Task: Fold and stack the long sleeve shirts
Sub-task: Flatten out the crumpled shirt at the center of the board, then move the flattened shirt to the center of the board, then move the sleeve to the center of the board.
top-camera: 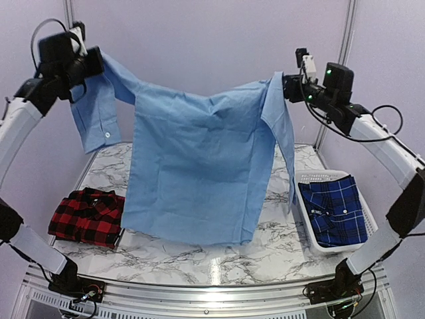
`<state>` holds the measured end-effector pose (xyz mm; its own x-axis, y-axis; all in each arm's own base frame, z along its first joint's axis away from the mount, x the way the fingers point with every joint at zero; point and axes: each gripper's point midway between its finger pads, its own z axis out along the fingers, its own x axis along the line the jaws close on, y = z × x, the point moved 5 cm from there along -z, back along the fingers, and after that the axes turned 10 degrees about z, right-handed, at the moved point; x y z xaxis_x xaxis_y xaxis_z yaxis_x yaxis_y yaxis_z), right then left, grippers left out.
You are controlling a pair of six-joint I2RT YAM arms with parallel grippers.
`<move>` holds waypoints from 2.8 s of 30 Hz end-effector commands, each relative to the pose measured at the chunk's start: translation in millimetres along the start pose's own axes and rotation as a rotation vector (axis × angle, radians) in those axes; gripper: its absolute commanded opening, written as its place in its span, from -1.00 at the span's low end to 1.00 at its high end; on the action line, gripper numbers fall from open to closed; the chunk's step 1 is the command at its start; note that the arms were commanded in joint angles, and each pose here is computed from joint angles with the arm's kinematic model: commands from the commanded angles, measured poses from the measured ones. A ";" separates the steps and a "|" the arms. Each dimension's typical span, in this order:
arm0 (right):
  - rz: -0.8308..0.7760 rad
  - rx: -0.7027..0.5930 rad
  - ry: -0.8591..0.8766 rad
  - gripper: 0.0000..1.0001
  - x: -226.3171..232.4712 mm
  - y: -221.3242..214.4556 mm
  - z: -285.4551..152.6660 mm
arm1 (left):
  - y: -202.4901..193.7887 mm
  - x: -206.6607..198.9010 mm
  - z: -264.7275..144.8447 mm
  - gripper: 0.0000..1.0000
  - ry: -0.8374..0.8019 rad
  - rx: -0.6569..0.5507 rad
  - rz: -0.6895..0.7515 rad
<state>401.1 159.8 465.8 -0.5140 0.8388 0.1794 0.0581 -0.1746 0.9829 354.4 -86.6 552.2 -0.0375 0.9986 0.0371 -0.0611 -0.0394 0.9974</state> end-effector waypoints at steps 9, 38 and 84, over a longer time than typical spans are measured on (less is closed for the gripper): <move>0.144 0.501 -0.371 0.82 -57.5 -165.3 23.4 | -334.9 -20.0 50.7 -0.37 -0.056 0.858 -0.114; 0.229 0.812 -0.389 0.76 -2.8 -320.6 17.1 | -457.3 -210.4 77.3 -0.14 -0.493 1.015 -0.347; 0.353 0.916 -0.651 -0.35 -101.2 -393.0 17.4 | -370.2 -144.8 42.8 -0.09 -0.545 0.947 -0.372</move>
<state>421.6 179.6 67.8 0.1012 0.9686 0.2269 0.8553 -0.2013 0.4775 449.2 -206.1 175.6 0.2439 0.8470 -0.4723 0.7861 0.1126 0.6078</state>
